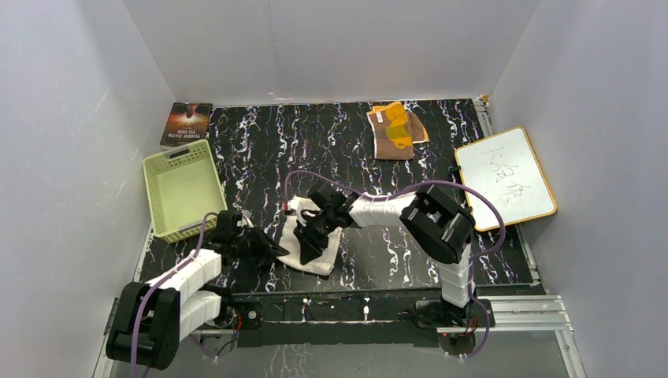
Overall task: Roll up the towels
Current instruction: Roll the towel at the center of the board.
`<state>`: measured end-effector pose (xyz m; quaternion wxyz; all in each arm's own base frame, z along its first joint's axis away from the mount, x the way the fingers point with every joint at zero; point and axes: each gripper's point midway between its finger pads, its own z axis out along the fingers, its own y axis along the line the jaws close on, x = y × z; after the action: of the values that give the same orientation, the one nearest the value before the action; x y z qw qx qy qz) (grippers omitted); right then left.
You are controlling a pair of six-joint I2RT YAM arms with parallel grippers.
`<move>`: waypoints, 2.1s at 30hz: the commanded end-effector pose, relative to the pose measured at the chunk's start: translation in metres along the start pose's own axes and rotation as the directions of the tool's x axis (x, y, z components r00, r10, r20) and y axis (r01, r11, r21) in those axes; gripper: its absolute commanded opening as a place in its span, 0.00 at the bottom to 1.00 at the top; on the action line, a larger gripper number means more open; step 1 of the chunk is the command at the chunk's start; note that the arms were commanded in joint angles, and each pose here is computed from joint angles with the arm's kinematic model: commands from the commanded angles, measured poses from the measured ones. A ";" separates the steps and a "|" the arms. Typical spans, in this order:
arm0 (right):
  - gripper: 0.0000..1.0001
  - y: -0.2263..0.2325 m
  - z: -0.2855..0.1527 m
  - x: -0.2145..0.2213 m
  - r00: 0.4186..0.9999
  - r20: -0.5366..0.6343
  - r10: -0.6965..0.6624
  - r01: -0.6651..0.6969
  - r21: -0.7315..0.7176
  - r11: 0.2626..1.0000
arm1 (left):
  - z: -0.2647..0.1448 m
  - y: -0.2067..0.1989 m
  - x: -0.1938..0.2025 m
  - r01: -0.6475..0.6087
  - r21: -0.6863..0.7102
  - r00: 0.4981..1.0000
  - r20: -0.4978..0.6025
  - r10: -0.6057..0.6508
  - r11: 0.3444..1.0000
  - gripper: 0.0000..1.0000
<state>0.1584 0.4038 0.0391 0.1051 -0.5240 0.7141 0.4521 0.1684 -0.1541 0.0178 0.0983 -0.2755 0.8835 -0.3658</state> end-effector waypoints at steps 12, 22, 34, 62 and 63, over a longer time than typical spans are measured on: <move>0.38 0.020 -0.036 0.049 0.992 -0.027 0.126 -0.125 0.028 0.992 | -0.005 0.019 0.000 0.038 -0.084 0.999 0.042 -0.034 0.996 0.00; 0.37 0.032 -0.045 0.057 0.991 -0.018 0.136 -0.136 0.027 0.990 | -0.005 0.024 0.000 0.051 -0.103 0.998 0.047 -0.046 0.993 0.00; 0.27 0.037 -0.034 0.053 0.989 -0.011 0.149 -0.150 -0.051 0.987 | -0.005 0.025 0.001 0.055 -0.108 0.998 0.047 -0.050 0.993 0.00; 0.89 -0.018 -0.114 -0.004 0.989 0.130 -0.070 -0.026 0.617 0.786 | -0.005 0.018 0.001 0.052 -0.080 0.998 0.039 -0.049 0.995 0.00; 0.89 -0.010 -0.119 -0.013 0.976 0.154 -0.151 0.012 0.660 0.752 | -0.006 0.016 0.000 0.050 -0.076 0.998 0.040 -0.047 0.996 0.00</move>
<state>0.1797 0.3174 0.0621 0.1815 -0.4388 0.8158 0.3301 0.1644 -0.1470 0.0161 0.1026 -0.2948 0.8852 -0.3450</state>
